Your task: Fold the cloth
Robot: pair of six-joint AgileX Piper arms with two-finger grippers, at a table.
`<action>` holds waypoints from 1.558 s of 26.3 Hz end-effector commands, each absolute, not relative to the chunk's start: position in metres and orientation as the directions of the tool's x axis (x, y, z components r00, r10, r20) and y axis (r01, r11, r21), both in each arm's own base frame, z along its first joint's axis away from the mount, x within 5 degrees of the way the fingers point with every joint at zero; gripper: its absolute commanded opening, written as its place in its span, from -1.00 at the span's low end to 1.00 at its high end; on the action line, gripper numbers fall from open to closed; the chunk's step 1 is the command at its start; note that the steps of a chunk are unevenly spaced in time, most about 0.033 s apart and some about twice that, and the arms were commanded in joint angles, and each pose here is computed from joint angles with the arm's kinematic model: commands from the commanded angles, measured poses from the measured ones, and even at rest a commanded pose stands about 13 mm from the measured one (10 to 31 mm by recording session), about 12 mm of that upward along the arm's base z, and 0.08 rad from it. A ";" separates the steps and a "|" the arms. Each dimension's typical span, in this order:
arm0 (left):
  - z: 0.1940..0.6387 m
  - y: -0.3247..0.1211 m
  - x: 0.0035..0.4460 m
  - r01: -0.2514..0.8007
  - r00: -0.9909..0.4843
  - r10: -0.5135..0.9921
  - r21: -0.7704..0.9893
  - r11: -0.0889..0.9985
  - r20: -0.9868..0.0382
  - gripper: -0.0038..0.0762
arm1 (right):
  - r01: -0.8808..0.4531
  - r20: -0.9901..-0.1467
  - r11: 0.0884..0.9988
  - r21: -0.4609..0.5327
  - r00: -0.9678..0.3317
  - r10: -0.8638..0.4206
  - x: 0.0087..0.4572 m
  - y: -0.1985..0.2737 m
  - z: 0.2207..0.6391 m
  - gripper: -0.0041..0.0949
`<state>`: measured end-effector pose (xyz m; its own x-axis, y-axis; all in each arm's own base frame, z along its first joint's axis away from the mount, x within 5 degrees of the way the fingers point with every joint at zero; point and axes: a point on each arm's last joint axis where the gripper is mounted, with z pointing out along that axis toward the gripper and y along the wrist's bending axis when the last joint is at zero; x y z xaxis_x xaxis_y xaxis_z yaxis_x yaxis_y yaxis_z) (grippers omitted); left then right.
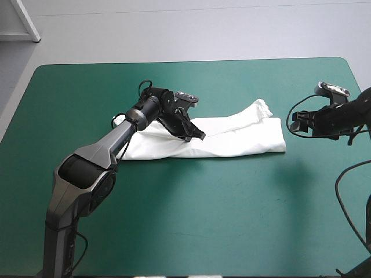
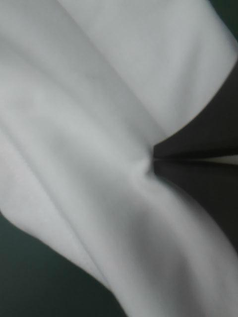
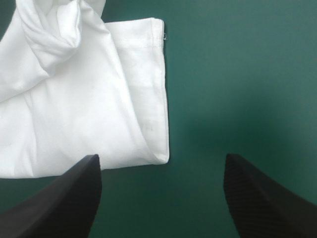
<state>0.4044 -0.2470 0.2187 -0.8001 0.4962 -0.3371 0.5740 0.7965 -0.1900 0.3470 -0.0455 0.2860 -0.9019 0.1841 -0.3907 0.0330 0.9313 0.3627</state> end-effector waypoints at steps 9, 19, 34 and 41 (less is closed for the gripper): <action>0.242 -0.253 0.407 0.580 -0.768 0.455 -0.189 0.792 -0.450 -0.85 | 0.058 -0.299 0.800 0.598 -0.909 0.289 0.382 -0.038 0.241 0.39; 0.242 -0.253 0.407 0.581 -0.765 0.455 -0.184 0.793 -0.455 -0.86 | 0.018 -0.266 0.792 0.611 -0.937 0.226 0.394 -0.005 0.219 0.39; 0.242 -0.253 0.407 0.581 -0.765 0.455 -0.184 0.793 -0.455 -0.86 | -0.050 -0.313 0.789 0.613 -0.932 0.185 0.398 0.027 0.225 -0.94; 0.242 -0.253 0.407 0.581 -0.765 0.455 -0.184 0.793 -0.455 -0.85 | -0.128 -0.414 0.752 0.647 -0.887 0.205 0.401 0.031 0.275 -0.94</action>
